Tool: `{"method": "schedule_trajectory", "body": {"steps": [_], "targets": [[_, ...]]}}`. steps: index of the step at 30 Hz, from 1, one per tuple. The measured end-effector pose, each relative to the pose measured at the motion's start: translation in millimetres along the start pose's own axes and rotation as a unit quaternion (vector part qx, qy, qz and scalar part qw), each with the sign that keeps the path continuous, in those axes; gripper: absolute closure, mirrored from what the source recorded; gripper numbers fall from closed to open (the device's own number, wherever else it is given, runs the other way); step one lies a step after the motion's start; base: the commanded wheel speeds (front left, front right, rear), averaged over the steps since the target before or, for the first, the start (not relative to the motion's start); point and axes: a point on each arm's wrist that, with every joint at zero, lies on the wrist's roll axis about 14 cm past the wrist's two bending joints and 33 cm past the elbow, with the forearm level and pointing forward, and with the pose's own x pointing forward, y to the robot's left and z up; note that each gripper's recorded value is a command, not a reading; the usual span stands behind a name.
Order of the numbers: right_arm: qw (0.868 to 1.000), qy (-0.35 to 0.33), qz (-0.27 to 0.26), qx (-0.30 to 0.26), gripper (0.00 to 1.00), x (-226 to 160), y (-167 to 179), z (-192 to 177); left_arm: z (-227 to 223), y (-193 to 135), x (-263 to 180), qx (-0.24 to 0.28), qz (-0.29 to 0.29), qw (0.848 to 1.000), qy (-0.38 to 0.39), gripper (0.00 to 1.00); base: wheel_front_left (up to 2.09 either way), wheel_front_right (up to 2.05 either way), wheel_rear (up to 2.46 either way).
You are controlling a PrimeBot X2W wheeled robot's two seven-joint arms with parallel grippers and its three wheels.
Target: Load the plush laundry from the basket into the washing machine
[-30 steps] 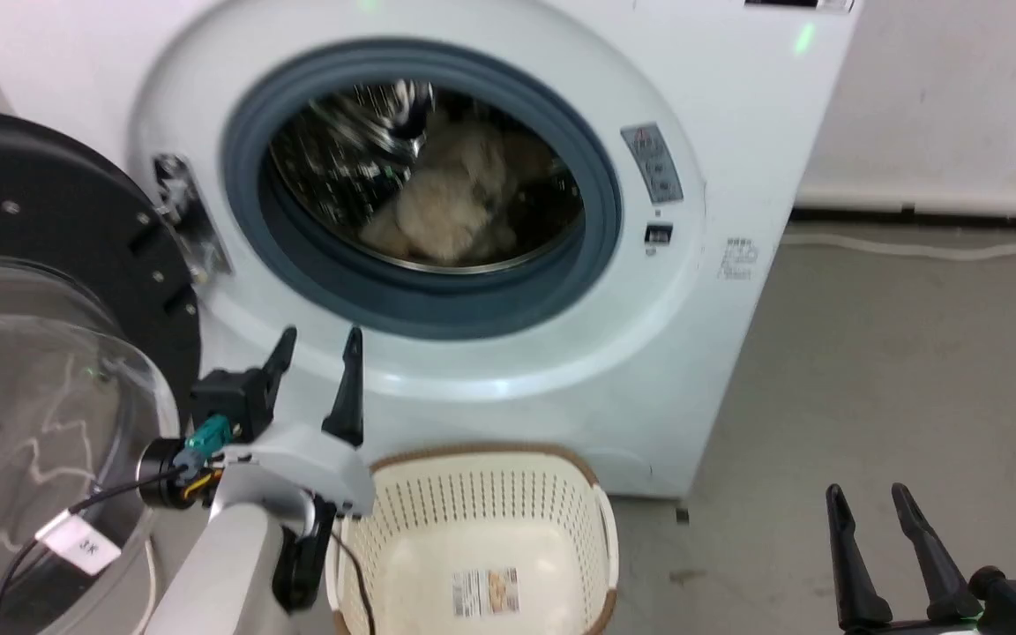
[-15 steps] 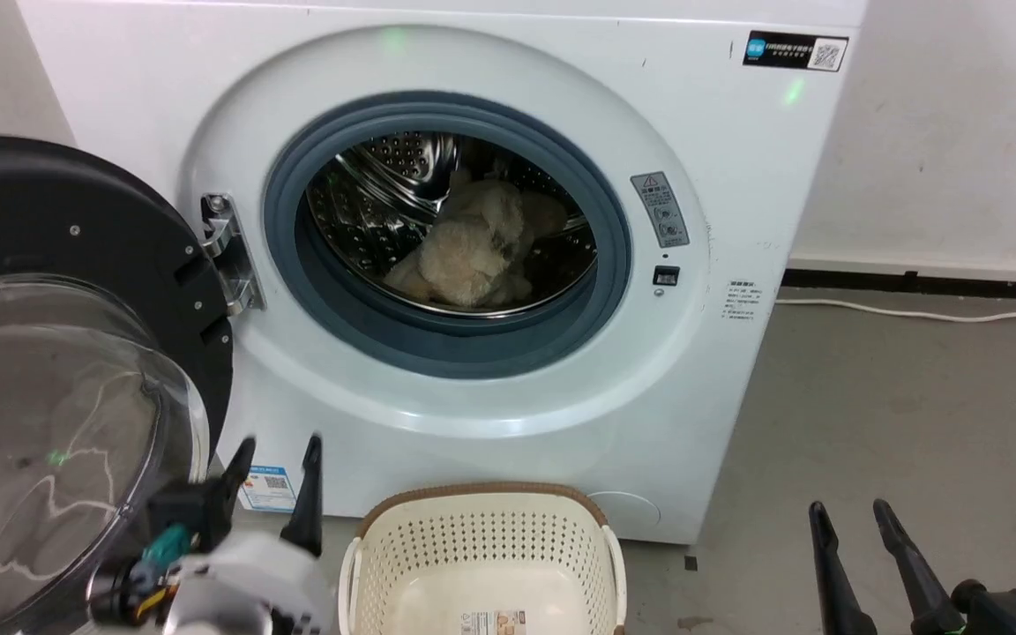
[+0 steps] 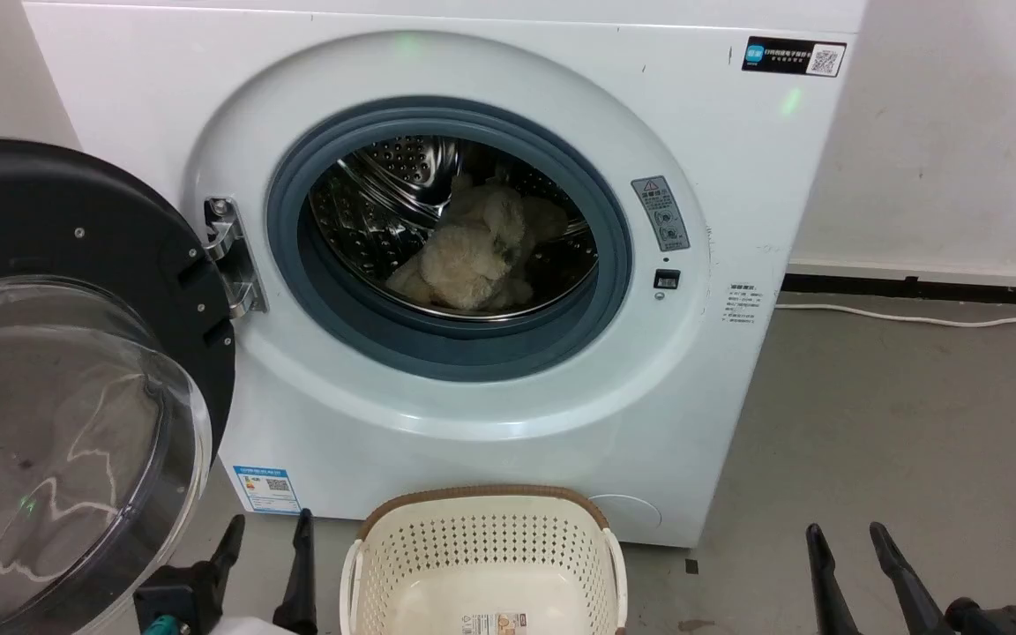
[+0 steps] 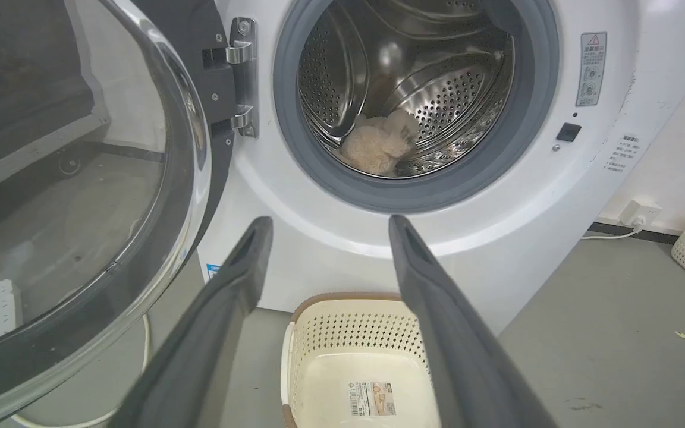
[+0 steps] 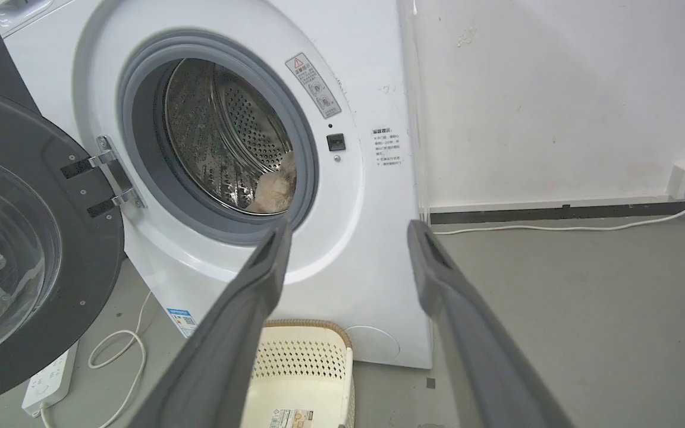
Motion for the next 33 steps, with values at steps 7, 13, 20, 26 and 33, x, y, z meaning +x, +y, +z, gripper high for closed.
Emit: {"method": "schedule_trajectory", "body": {"steps": [7, 13, 20, 26, 33], "targets": [[1.000, 0.015, -0.003, -0.001, 0.00, -2.5, -1.7, -9.2, -6.3, -6.5, -4.1, 0.016, -0.016, 1.000, 0.013, 0.00, 0.00, 0.00, 0.00], [1.000, 0.021, -0.008, -0.001, 0.00, -5.0, -4.5, -13.6, -10.9, -8.8, -7.4, 0.018, -0.019, 0.999, 0.018, 0.00, 0.00, 0.00, 0.00], [1.000, 0.025, -0.009, -0.001, 0.00, -5.0, -5.4, -16.4, -7.9, -8.9, -7.3, 0.019, -0.014, 1.000, 0.011, 0.00, 0.00, 0.00, 0.00], [1.000, 0.029, -0.009, 0.000, 0.00, -4.7, -5.7, -19.4, -8.1, -11.2, -7.7, 0.018, -0.017, 1.000, 0.011, 0.00, 0.00, 0.00, 0.00], [0.999, 0.032, -0.009, 0.000, 0.00, -4.1, -5.9, -21.4, -9.4, -11.0, -7.9, 0.020, -0.018, 1.000, 0.014, 0.00, 0.00, 0.00, 0.00]]}}
